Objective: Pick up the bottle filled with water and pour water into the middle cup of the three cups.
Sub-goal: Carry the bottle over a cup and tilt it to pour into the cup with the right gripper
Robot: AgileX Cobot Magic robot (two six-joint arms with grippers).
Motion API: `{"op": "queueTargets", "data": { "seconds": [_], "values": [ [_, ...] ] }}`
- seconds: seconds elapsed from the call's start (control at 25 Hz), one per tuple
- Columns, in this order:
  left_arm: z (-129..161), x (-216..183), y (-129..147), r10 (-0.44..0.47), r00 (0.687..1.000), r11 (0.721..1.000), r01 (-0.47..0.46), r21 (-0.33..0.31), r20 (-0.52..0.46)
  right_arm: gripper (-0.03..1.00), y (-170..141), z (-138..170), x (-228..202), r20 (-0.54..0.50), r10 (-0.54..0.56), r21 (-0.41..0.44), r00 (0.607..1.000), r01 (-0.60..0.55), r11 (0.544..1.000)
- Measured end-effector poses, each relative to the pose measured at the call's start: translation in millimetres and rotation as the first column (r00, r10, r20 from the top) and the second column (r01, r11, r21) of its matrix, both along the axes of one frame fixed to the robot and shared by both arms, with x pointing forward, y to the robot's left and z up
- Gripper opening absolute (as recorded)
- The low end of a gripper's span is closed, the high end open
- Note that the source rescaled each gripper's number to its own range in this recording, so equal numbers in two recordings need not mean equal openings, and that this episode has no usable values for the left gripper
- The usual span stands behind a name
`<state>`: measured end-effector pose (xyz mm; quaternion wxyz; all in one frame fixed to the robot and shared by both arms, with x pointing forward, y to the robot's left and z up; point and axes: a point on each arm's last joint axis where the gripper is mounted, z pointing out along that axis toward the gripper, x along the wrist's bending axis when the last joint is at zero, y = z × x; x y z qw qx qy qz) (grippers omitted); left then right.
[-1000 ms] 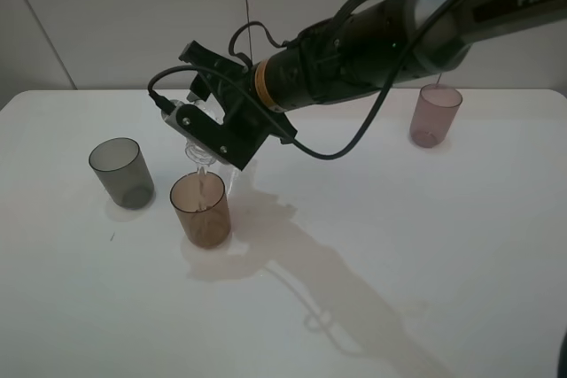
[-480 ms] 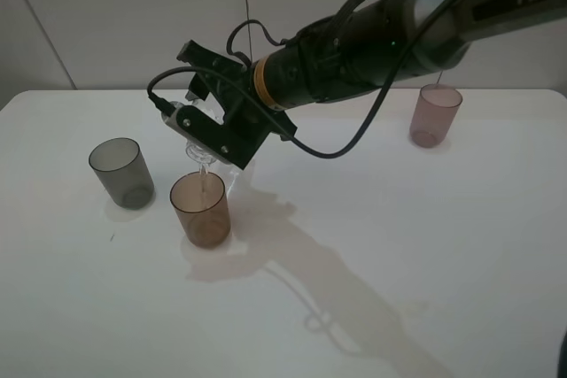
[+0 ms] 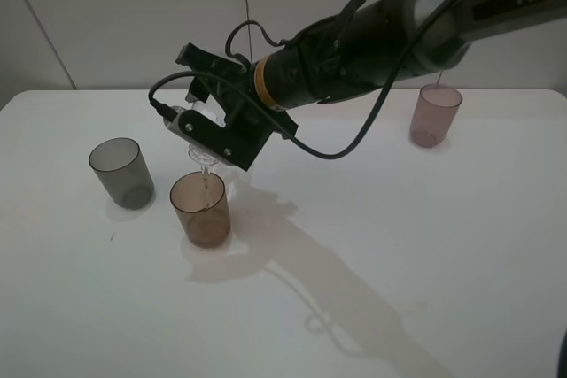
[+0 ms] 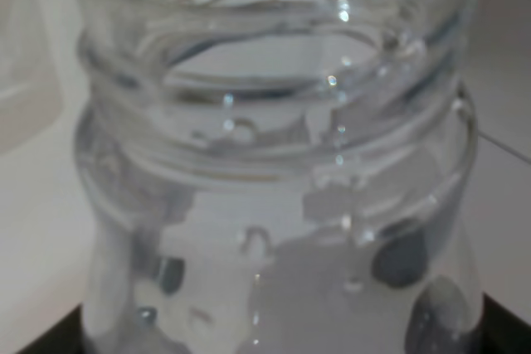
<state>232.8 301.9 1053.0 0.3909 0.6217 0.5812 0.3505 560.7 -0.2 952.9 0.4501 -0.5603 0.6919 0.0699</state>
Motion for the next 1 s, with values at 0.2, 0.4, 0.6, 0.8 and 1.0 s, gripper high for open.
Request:
{"op": "queueTargets", "data": {
  "seconds": [0.2,0.4,0.6,0.8,1.0],
  "values": [
    [0.0,0.0,0.0,0.0,1.0,1.0,0.0,0.0,0.0,0.05,0.0,0.0,0.0,0.003,0.004,-0.004,1.0,-0.004,1.0],
    [0.0,0.0,0.0,0.0,1.0,1.0,0.0,0.0,0.0,0.05,3.6,1.3,-2.2,0.009,0.01,-0.003,1.0,-0.01,1.0],
    [0.0,0.0,0.0,0.0,1.0,1.0,0.0,0.0,0.0,0.05,12.8,3.1,-9.5,0.015,0.034,-0.001,0.999,-0.034,0.999],
    [0.0,0.0,0.0,0.0,1.0,1.0,0.0,0.0,0.0,0.05,15.1,3.0,-11.9,0.019,0.035,-0.007,0.999,-0.035,0.999],
    [0.0,0.0,0.0,0.0,1.0,1.0,0.0,0.0,0.0,0.05,14.8,2.7,-11.7,0.041,0.057,-0.033,0.998,-0.056,0.998]
  ]
}}
